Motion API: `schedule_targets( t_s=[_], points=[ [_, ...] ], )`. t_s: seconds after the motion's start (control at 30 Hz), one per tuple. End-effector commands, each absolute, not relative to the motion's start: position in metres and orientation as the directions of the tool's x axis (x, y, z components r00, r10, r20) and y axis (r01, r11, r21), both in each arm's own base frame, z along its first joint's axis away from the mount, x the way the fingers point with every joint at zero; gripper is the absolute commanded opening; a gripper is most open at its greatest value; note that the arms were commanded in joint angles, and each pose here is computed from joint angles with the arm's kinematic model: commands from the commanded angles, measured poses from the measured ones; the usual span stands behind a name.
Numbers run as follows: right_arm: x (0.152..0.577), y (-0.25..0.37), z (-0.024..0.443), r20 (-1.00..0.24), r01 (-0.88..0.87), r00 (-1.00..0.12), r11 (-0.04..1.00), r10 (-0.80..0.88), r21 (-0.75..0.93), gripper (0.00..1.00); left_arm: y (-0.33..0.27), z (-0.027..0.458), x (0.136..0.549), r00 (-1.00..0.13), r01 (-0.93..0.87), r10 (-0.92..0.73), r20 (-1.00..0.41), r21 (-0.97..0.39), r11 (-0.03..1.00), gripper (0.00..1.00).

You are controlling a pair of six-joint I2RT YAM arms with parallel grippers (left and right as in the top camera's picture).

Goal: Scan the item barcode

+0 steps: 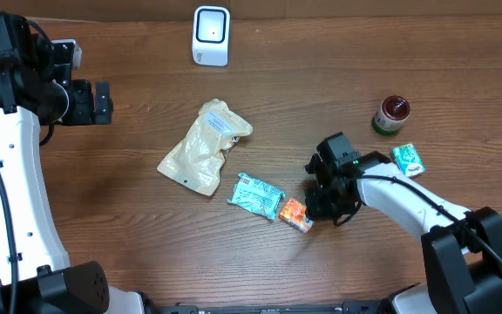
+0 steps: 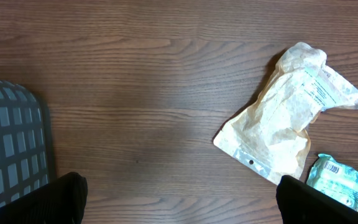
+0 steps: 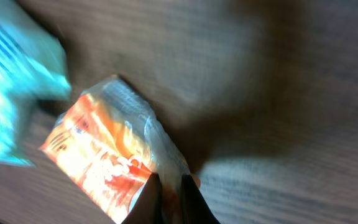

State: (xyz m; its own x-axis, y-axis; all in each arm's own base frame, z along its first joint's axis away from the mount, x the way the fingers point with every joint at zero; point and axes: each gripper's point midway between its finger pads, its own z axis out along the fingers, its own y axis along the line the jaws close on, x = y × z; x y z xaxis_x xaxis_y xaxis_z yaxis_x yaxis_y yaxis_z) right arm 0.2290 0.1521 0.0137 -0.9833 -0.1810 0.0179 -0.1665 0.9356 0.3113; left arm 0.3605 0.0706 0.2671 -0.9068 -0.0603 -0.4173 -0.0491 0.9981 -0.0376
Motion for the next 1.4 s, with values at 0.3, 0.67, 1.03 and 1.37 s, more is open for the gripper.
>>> schedule_targets(
  t_s=[0.3, 0.67, 1.03, 1.37],
  points=[
    [0.370, 0.154, 0.087, -0.293, 0.306, -0.856, 0.874, 0.426, 0.378, 0.04, 0.066, 0.265, 0.362, -0.911, -0.018, -0.028, -0.412, -0.029, 0.999, 1.00],
    [0.361, 0.162, 0.025, -0.138, 0.551, -0.778, 0.771, 0.613, 0.320, 0.04, 0.066, 0.265, 0.362, -0.911, -0.018, -0.028, -0.412, -0.029, 0.999, 1.00],
    [0.381, 0.165, 0.068, -0.215, 0.127, -0.953, 0.927, 0.213, 0.352, 1.00, 0.066, 0.265, 0.362, -0.911, -0.017, -0.028, -0.412, -0.030, 0.999, 1.00],
    [0.377, 0.158, 0.056, -0.198, 0.102, -0.963, 0.927, 0.183, 0.361, 0.59, 0.066, 0.265, 0.362, -0.911, -0.017, -0.028, -0.412, -0.030, 0.999, 1.00]
  ],
)
